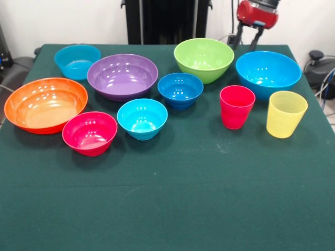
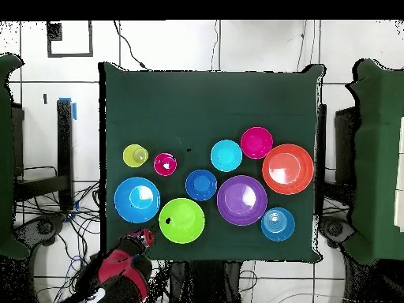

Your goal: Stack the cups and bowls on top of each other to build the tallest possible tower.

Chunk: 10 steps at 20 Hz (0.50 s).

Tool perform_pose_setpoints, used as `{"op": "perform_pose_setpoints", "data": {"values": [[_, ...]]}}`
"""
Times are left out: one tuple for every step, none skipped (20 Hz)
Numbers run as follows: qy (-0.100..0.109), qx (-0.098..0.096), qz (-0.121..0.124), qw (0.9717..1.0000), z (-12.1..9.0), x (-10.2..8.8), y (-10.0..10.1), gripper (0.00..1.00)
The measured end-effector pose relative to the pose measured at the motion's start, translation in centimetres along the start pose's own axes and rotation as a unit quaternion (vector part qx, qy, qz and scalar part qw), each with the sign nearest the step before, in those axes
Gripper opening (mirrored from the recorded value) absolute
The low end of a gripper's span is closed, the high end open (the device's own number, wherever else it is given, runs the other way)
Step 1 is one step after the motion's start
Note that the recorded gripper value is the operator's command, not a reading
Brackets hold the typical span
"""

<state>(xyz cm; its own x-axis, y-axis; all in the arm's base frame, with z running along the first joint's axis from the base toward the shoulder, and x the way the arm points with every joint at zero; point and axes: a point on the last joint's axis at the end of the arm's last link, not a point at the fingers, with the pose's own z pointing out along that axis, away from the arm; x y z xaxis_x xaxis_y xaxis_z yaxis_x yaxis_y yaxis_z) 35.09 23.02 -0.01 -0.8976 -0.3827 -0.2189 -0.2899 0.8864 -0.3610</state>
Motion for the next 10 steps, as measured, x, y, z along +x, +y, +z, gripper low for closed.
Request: {"op": "perform_pose_setpoints", "data": {"values": [[-0.004, -0.001, -0.001, 1.0, -0.3, -0.1, 0.7, 1.0], [-0.006, -0.001, -0.001, 1.0, -0.4, -0.1, 1.0, 1.0], [-0.009, -0.001, -0.002, 1.0, -0.6, -0.2, 1.6, 1.0], [-0.012, -0.002, -0.003, 0.9999, -0.9, -0.3, 2.2, 1.0], [-0.015, -0.003, -0.004, 0.9999, -1.1, -0.4, 2.8, 1.0], [-0.016, -0.003, -0.004, 0.9999, -1.3, -0.4, 3.2, 1.0], [-0.017, -0.003, -0.004, 0.9998, -1.4, -0.5, 3.5, 1.0], [-0.018, -0.004, -0.005, 0.9998, -1.6, -0.5, 3.9, 1.0], [-0.018, -0.005, -0.005, 0.9998, -1.9, -0.6, 4.4, 1.0], [-0.019, -0.006, -0.005, 0.9998, -2.2, -0.6, 4.8, 1.0]]}}
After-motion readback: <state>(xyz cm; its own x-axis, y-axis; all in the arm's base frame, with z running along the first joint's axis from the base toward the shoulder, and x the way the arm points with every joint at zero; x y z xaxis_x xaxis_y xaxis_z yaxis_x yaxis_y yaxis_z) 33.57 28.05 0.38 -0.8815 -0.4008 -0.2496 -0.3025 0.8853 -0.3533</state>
